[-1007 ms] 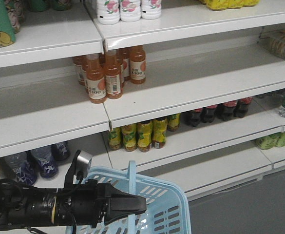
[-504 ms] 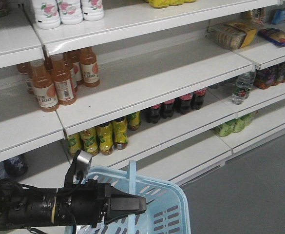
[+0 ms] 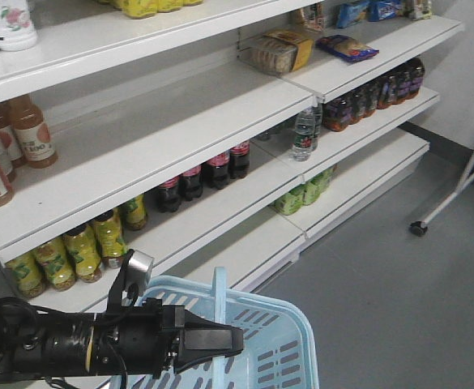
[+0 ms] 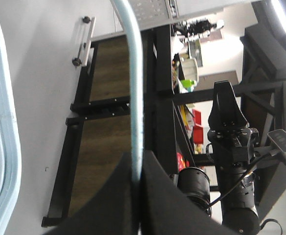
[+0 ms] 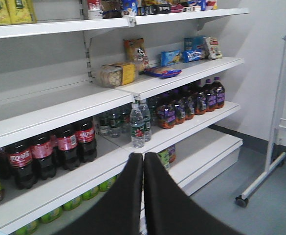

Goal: Place coke in basket with both arms
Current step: 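Hold the basket with the left gripper while turning the base away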

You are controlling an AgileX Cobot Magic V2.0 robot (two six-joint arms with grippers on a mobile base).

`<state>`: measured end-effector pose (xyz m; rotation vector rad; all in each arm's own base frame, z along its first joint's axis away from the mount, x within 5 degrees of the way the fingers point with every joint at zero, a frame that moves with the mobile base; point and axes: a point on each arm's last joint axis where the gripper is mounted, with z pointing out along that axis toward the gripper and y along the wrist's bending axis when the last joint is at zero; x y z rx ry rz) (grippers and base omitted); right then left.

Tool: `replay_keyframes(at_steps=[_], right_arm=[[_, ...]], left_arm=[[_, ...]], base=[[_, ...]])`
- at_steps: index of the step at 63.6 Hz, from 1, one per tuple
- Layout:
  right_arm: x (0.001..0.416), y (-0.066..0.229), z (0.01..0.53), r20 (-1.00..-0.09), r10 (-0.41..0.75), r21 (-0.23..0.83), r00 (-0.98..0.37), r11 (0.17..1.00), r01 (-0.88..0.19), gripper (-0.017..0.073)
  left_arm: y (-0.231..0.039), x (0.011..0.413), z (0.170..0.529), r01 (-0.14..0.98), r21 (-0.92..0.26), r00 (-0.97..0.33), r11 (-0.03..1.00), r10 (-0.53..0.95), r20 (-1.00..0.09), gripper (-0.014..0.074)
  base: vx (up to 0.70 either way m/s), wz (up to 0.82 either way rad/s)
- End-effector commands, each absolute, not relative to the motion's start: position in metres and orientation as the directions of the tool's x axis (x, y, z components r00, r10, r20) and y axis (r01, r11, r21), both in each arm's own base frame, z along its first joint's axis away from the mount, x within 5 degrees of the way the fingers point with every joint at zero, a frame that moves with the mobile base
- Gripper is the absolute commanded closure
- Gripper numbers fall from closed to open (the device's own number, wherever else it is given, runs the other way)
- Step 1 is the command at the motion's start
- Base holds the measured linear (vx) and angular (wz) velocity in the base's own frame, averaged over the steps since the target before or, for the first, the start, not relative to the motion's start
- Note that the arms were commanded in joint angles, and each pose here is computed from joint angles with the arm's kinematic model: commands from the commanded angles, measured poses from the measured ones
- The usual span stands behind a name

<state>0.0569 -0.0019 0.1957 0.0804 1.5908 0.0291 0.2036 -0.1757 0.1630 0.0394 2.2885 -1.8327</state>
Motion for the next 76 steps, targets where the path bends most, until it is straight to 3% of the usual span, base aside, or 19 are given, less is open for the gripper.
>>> replay_keyframes(at_steps=[1,76], right_arm=[[0.0560,-0.0020,0.1988,-0.996,0.062,0.064,0.058,0.997,0.032,0.0568],[0.0560,-0.0020,0.1988,-0.996,0.062,0.064,0.058,0.997,0.032,0.0568]], left_arm=[[-0.1790,0.1970,0.1982,0.226,-0.974,-0.971,-0.036,-0.090,-0.222,0.0601],[-0.1790,0.1970,0.1982,0.226,-0.974,-0.971,-0.036,-0.090,-0.222,0.0601]], base=[[0.05,-0.40],[0.07,-0.38]])
